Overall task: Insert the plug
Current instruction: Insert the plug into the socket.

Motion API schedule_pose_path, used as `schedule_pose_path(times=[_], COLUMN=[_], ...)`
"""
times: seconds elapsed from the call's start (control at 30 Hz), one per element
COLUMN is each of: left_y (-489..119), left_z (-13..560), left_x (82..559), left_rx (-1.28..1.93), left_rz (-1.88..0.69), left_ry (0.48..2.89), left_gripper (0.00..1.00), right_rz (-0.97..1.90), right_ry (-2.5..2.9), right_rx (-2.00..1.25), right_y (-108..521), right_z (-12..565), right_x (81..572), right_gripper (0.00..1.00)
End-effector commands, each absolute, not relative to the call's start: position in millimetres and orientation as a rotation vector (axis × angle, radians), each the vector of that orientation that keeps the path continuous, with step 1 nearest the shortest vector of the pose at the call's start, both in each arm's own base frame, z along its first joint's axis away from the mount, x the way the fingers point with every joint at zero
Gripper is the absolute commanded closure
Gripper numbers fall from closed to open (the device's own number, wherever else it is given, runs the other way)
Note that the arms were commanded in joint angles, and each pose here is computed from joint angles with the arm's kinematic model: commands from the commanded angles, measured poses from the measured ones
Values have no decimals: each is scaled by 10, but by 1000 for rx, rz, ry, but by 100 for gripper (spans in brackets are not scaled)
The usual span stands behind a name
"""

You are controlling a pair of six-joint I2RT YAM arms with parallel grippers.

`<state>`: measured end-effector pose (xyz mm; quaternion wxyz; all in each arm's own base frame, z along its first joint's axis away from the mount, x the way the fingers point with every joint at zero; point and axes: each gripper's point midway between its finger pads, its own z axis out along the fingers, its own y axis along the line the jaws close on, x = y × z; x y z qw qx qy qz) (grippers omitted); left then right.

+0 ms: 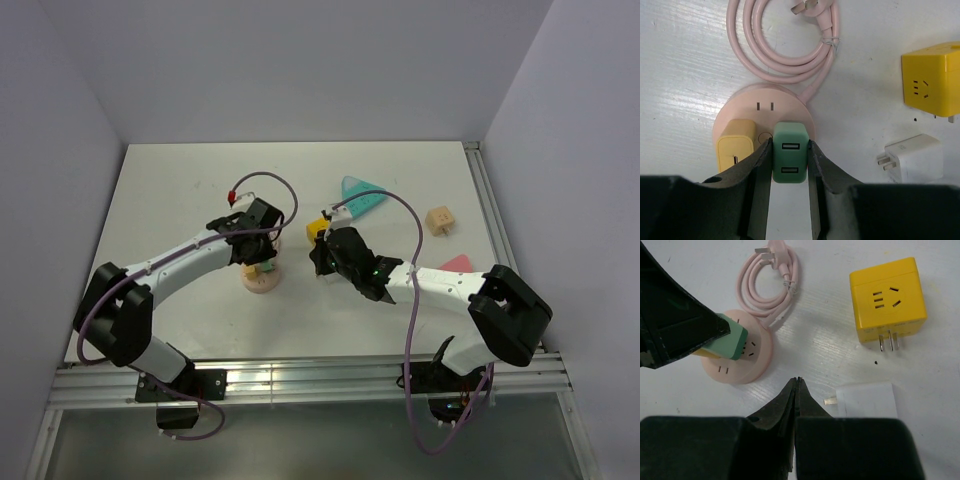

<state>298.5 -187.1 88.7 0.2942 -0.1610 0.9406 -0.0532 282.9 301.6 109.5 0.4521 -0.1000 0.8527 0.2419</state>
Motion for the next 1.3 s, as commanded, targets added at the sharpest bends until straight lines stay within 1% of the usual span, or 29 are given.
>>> schedule_pose_path(times=[0.0,0.23,0.5,0.83,1.03,1.27], left_y=[-1960,-2027,-2038,-2110,-2056,-2039], left_z=[838,791,835,699,600,616], left_x=[2944,2948,2913,2779,2733,2680], left_rx=[-417,-402,-380,-383,-393,-415], left_rz=[-97,-71,52,25,54,-15], left_ry=[2524,2529,2528,2537,2549,2523], left_gripper=[100,100,100,100,100,100], right_rz=[640,647,649,655,645,666], right_ry=[2045,2044,2037,2042,2044,2037], right_rx=[-228,-230,-221,-220,-216,-220], right_y=[3027,3036,3022,3032,3012,3034], right_z=[1275,1281,1294,1280,1263,1280], right_x=[2863,2855,2857,2852,2858,2845], right_gripper=[100,100,100,100,100,100])
